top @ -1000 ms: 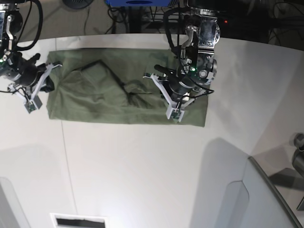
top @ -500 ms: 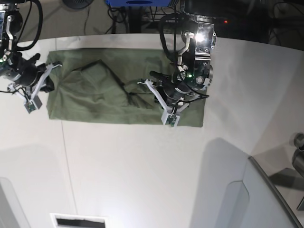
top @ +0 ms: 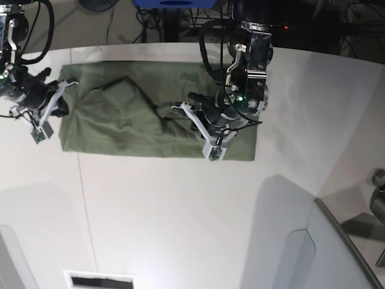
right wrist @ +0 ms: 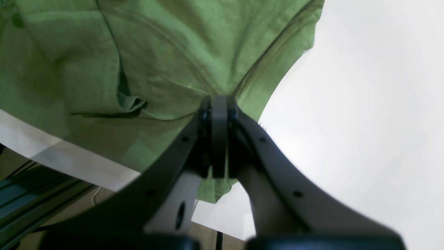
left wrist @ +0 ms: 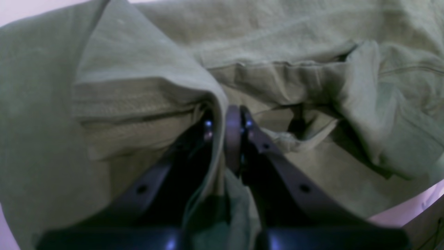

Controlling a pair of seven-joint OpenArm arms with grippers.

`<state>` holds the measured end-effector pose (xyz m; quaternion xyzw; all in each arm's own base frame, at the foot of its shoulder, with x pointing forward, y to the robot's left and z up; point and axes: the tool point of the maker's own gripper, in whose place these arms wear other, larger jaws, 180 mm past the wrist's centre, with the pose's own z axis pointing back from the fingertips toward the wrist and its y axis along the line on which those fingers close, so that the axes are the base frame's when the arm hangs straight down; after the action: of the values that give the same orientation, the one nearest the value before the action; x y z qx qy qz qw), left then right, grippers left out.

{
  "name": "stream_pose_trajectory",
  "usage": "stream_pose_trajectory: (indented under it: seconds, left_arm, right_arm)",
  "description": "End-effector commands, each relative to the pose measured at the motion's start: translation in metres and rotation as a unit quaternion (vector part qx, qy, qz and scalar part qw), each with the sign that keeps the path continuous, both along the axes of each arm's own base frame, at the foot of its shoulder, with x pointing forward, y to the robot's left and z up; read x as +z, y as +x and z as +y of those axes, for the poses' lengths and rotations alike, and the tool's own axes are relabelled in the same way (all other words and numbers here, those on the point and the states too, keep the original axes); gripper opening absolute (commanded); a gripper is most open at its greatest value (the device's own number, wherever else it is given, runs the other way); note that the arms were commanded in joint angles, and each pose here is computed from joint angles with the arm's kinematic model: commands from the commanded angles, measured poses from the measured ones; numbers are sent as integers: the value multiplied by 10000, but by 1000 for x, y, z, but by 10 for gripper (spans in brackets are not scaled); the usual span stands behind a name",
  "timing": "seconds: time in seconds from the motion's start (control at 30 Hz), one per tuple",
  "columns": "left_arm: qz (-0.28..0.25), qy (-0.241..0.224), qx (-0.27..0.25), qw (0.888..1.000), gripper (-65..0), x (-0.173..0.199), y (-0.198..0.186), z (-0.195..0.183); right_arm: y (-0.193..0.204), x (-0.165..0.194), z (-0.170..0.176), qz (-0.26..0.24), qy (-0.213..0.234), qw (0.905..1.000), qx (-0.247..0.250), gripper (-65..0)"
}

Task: Layout the t-shirt on the table in an organized manner, then fold the t-shirt properly
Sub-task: 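Carry the left gripper's end of the shirt toward the right gripper, then release the folded end and reposition the left gripper over the fold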

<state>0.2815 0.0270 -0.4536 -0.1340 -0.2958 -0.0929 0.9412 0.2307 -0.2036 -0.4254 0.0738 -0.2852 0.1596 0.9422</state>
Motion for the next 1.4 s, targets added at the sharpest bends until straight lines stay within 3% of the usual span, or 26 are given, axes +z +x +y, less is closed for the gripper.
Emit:
stream_pose_trajectory:
  seconds: [0.0,0.13,0.3,0.47,0.53,0.77,0.97,1.07,1.1,1.17,1.23,1.37]
  left_arm:
    - [-207,-109,21,9997,-650,11,10,-5]
    - [-201,-108,12,9997,-637,11,10,-6]
    - [-213,-113,-34,9997,-425,12,10,-9]
    - [-260,-103,-469,9985,-298,15,5,-35]
    - [-318,-113,-590,9977,-285,18,6,-42]
    - [-325,-143,-1160,9926,-290,20,3,-77]
    - [-392,-128,-1918,9806,-290,23,-10,-120]
    - [-540,-160,-1978,9786,-296,34,-8,-126]
    - [-609,-141,-1872,9803,-323,38,-7,-123]
    - [-819,-27,-1318,9879,-448,51,6,-104]
    - [-976,258,-619,9930,-650,59,15,-70]
    - [-984,636,208,9929,-650,62,3,-15]
  right_arm:
    - [9,10,-3,-205,-20,9998,37,-650]
    - [9,10,-2,-211,-18,9998,44,-650]
    - [9,10,-2,-209,-16,9998,51,-650]
    - [9,10,-2,-216,-17,9998,54,-650]
    - [9,10,-2,-216,-17,9998,54,-650]
    - [9,10,-2,-216,-17,9998,54,-650]
    - [9,11,-2,-216,-24,9997,56,-650]
    - [10,11,-2,-223,-24,9997,56,-650]
    - [10,11,-2,-223,-24,9997,56,-650]
    - [10,11,-2,-223,-24,9997,56,-650]
    - [10,11,-3,-223,-32,9997,58,-650]
    - [10,11,-2,-223,-24,9997,56,-650]
